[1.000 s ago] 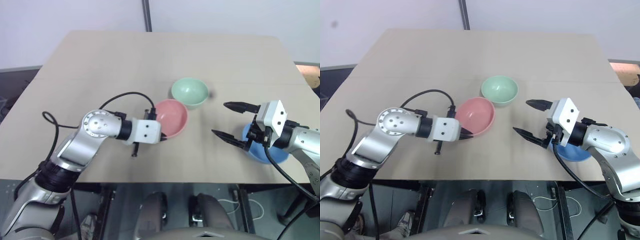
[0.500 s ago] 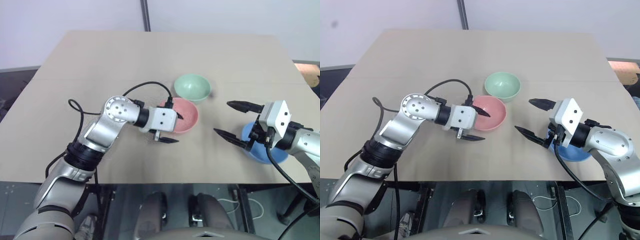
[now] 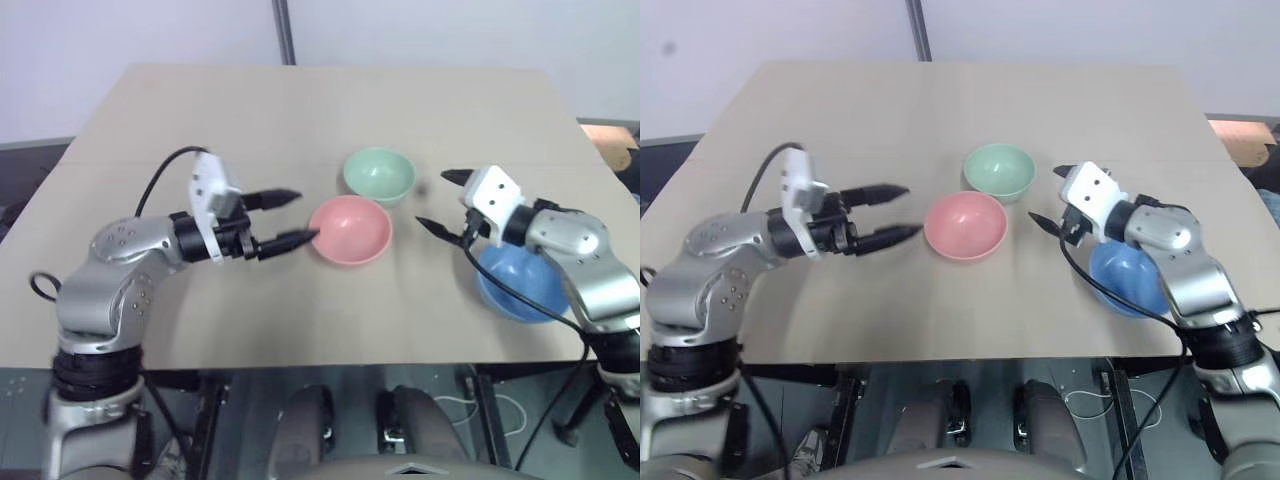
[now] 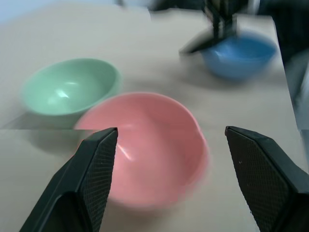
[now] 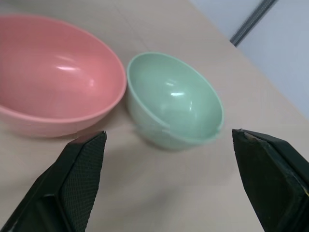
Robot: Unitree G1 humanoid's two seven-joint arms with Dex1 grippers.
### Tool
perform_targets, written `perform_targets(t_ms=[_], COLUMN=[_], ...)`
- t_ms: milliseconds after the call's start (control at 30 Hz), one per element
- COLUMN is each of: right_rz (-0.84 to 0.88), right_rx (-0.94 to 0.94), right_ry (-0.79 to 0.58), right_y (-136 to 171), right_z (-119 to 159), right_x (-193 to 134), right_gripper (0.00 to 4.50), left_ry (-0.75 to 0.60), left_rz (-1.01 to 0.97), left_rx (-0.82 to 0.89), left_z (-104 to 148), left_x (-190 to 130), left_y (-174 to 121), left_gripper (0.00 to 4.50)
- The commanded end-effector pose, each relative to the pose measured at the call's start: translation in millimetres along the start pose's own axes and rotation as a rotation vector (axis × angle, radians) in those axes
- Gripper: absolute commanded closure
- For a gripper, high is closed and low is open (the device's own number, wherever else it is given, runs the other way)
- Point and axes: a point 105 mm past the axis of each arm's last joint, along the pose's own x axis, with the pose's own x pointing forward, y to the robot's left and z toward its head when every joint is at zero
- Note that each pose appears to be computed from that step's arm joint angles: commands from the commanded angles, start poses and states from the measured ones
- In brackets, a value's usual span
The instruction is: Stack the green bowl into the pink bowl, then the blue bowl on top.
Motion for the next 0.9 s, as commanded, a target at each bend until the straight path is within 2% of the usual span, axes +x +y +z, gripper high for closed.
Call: perform_targets(t_ms=[33,300,400,500,567,600,633,767,900], right_rz=[0.085,0.197,0.194,0.193,0.19,0.187,0.181,0.15,0.146], right_rx=[-0.137,-0.323,-0.368,-0.387,-0.396,-0.402,-0.413,-0.46,-0.447], right_ry=[-0.026,0.05,0.094,0.101,0.107,0.11,0.111,0.103,-0.01], right_y=[-3.4,0.6,-1.7,-5.4,-8.8,-10.3,-11.9,-19.5,-32.0], right_z=[2.3,-22.0,-33.2,-35.6,-36.6,-37.3,-37.3,-33.5,-2.7], right_x=[22.9,60.2,65.8,66.5,65.6,65.0,64.6,62.6,52.2], right_gripper=[0.0,0.0,0.81,2.41,3.17,3.91,4.41,4.41,4.41], left_ry=[0.022,0.004,-0.018,-0.045,-0.07,-0.079,-0.088,-0.108,-0.123], left_rz=[0.093,0.134,0.133,0.121,0.096,0.074,0.059,0.017,-0.006], left_rx=[0.081,0.066,0.073,0.084,0.104,0.099,0.095,0.064,0.038], left_z=[-2.3,-6.2,-3.1,1.6,4.8,5.5,6.6,7.5,3.8], left_x=[-27.2,-42.0,-43.2,-46.7,-50.4,-52.1,-52.9,-55.0,-59.6], left_y=[13.8,10.5,5.2,0.6,-2.7,-5.2,-6.4,-9.1,-4.7], left_gripper=[0.75,0.75,0.68,0.68,0.68,0.68,0.68,0.68,0.68])
